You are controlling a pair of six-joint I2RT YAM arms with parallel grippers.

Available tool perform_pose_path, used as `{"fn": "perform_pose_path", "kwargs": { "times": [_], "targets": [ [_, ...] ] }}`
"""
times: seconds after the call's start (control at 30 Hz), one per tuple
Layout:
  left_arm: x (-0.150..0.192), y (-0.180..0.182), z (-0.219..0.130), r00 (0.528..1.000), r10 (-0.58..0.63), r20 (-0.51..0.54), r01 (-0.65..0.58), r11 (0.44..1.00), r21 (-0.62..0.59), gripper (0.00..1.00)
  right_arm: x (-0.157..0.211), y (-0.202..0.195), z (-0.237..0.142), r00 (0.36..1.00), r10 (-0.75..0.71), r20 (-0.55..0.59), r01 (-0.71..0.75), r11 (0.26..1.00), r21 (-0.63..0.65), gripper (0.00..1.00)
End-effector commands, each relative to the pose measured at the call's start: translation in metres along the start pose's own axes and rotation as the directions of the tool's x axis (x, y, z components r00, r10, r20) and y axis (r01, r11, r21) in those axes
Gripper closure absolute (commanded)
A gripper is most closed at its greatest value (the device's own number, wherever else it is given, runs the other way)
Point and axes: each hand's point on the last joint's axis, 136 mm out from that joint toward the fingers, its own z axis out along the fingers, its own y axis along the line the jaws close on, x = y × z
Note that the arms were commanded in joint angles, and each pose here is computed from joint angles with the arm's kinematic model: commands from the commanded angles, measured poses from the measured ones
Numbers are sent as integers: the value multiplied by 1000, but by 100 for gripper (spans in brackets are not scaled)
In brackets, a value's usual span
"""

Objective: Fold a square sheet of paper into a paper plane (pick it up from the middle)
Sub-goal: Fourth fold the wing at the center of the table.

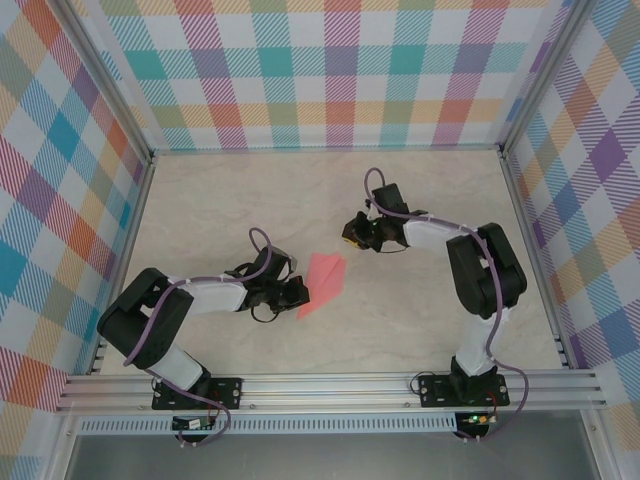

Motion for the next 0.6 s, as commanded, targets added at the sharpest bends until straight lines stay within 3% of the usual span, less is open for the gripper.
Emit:
{"fn": "perform_pose_path", "kwargs": {
  "times": [0.0,0.2,0.57],
  "targets": [
    [47,88,-3,991,-92,-96,56,943,-329,100,38,28,5,994,-88,-65,84,995,-62,85],
    [45,85,-4,992,-90,-91,56,945,-323,100,82,31,34,982,-124,-144,118,992,-48,86],
    [46,86,-1,991,-91,-102,54,944,-325,100,102,4,60,976,-92,-198,94,996,2,85]
  ]
}}
